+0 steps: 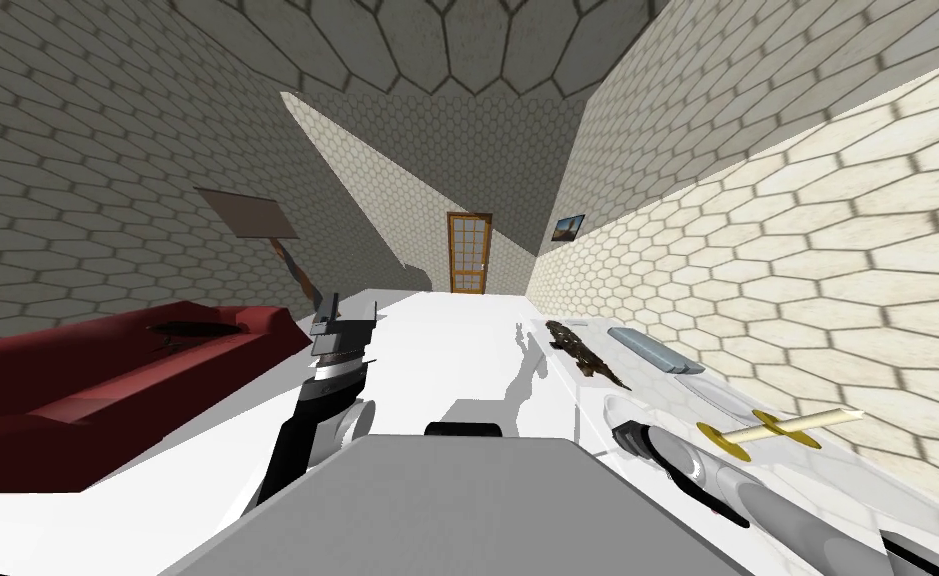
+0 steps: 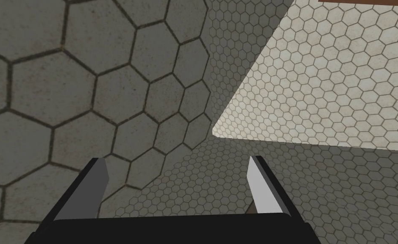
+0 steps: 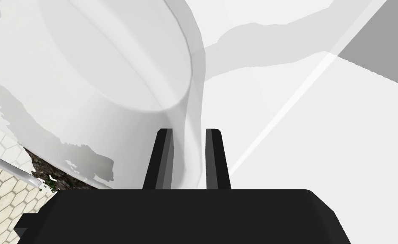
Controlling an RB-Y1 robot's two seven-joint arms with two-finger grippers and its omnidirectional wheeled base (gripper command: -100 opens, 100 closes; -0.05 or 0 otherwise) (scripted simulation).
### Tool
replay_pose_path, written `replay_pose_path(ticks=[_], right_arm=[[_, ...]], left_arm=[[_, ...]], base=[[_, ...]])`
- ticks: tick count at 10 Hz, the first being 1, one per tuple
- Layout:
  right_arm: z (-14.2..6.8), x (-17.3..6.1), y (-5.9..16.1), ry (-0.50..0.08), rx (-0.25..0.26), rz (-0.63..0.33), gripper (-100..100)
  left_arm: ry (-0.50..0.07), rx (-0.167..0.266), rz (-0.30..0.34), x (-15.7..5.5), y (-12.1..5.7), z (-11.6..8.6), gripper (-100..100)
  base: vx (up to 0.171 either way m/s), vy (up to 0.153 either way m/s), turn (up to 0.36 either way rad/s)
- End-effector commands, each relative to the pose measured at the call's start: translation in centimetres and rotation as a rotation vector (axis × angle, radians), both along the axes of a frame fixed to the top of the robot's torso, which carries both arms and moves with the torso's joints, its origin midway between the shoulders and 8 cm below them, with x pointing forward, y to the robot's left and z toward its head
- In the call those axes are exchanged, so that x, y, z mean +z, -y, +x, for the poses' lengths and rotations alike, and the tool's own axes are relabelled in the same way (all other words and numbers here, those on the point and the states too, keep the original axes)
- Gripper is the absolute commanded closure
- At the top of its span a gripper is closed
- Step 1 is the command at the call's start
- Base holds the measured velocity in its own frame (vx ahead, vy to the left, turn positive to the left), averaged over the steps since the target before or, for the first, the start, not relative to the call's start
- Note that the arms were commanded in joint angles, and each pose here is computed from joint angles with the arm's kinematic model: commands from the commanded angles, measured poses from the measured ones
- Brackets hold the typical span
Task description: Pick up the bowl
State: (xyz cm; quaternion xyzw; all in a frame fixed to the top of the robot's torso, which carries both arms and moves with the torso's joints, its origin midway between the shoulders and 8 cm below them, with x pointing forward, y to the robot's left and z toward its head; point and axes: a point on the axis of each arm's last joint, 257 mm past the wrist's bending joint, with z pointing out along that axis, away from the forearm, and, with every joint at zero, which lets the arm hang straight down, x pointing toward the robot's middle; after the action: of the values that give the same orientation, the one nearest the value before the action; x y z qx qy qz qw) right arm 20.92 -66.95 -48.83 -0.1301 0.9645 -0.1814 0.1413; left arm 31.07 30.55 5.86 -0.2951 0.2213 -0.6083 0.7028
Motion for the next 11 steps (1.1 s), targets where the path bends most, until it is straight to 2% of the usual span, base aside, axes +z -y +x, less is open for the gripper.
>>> replay_pose_path(ticks=[1, 2, 3, 4, 7, 8, 9, 10, 11], right_arm=[[0.0, 0.0, 0.0, 0.0, 0.0, 0.0, 100], [0.0, 0.0, 0.0, 0.0, 0.0, 0.0, 0], [-0.9, 0.5, 0.2, -0.001, 0.039, -0.012, 100], [-0.6, 0.5, -0.1, 0.006, 0.038, -0.003, 100], [-2.5, 1.2, -0.1, -0.001, 0.107, -0.021, 100], [-2.1, 1.2, -0.6, 0.012, 0.098, -0.004, 100], [-2.7, 1.4, -0.8, 0.01, 0.12, -0.007, 100], [-2.7, 1.4, -0.9, 0.012, 0.116, -0.004, 100], [-3.3, 1.6, -1.1, 0.011, 0.132, -0.004, 100]], left_arm=[[0.0, 0.0, 0.0, 0.0, 0.0, 0.0, 0], [0.0, 0.0, 0.0, 0.0, 0.0, 0.0, 0], [0.0, 0.0, 0.0, 0.0, 0.0, 0.0, 0], [0.0, 0.0, 0.0, 0.0, 0.0, 0.0, 0], [0.0, 0.0, 0.0, 0.0, 0.0, 0.0, 0], [0.0, 0.0, 0.0, 0.0, 0.0, 0.0, 0], [0.0, 0.0, 0.0, 0.0, 0.0, 0.0, 0], [0.0, 0.0, 0.0, 0.0, 0.0, 0.0, 0], [0.0, 0.0, 0.0, 0.0, 0.0, 0.0, 0]], base=[[0.0, 0.0, 0.0], [0.0, 0.0, 0.0], [0.102, 0.007, -0.32], [0.142, 0.0, -0.021], [0.141, 0.027, -0.173], [0.111, 0.01, -0.073], [0.107, -0.002, -0.083], [0.081, -0.003, -0.064], [0.082, 0.015, -0.119]])
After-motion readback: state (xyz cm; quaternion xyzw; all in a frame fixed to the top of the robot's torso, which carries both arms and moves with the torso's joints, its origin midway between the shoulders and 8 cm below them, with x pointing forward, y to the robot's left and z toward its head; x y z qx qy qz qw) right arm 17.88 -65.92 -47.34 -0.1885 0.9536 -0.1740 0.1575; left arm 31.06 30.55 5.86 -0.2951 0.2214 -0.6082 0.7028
